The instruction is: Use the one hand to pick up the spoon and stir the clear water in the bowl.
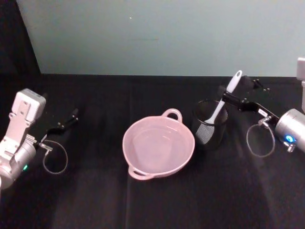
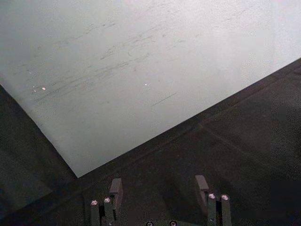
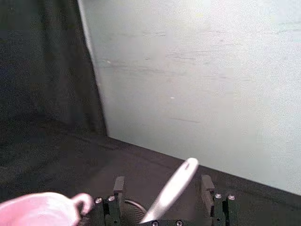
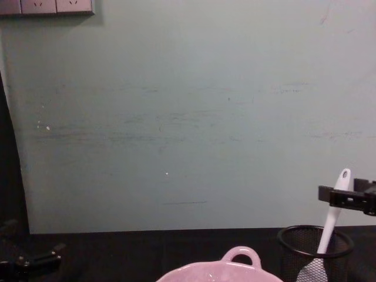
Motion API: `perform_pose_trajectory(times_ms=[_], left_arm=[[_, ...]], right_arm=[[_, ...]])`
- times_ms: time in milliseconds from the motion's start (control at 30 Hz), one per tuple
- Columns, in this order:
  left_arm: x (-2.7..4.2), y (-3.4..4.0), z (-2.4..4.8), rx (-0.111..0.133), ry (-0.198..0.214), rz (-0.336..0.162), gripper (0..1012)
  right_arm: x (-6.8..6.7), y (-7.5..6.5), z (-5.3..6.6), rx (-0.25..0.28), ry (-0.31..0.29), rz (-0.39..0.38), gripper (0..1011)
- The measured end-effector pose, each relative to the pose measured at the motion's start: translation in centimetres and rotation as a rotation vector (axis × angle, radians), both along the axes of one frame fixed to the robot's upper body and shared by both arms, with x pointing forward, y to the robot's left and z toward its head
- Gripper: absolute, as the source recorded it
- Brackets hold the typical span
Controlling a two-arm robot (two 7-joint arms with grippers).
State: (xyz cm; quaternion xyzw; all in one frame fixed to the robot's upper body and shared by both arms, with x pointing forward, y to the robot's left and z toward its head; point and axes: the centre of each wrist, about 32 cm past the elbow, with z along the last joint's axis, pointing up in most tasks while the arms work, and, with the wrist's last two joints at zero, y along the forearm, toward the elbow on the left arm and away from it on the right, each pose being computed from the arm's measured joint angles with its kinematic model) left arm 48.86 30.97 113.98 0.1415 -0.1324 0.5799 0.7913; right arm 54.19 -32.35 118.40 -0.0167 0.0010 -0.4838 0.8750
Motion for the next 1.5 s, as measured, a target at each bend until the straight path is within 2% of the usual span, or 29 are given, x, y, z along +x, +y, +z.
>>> perform_pose_trajectory(times_ms=[167, 300, 400, 533, 700, 867, 1167, 1300, 1500], left_arm=[[0.0, 0.0, 0.0, 0.0, 0.0, 0.0, 1011], [0.0, 0.0, 0.0, 0.0, 0.0, 0.0, 1011], [0.0, 0.0, 0.0, 0.0, 0.0, 0.0, 1011], [0.0, 0.0, 0.0, 0.0, 0.0, 0.0, 1011], [0.0, 0.0, 0.0, 0.0, 0.0, 0.0, 1011], [0.0, 0.0, 0.0, 0.0, 0.0, 0.0, 1011], [0.0, 0.0, 0.0, 0.0, 0.0, 0.0, 1011], [0.0, 0.0, 0.0, 0.0, 0.0, 0.0, 1011], [0.0, 0.0, 0.0, 0.0, 0.0, 0.0, 1011]], right_arm=[[-0.2, -0.5, -0.1, -0.081, -0.034, -0.053, 1002], [-0.6, -0.7, -0.1, -0.155, -0.083, -0.087, 1002], [-1.6, -1.0, 0.0, -0.222, -0.142, -0.114, 1002], [-2.7, -1.5, 0.1, -0.248, -0.178, -0.14, 1003], [-4.3, -2.2, -0.2, -0.257, -0.2, -0.181, 1002], [-5.1, -2.7, -0.8, -0.249, -0.198, -0.226, 1002], [-5.3, -3.0, -1.8, -0.232, -0.181, -0.269, 1003], [-5.1, -3.0, -1.9, -0.205, -0.172, -0.254, 1002], [-5.1, -3.0, -1.9, -0.208, -0.172, -0.255, 1003]])
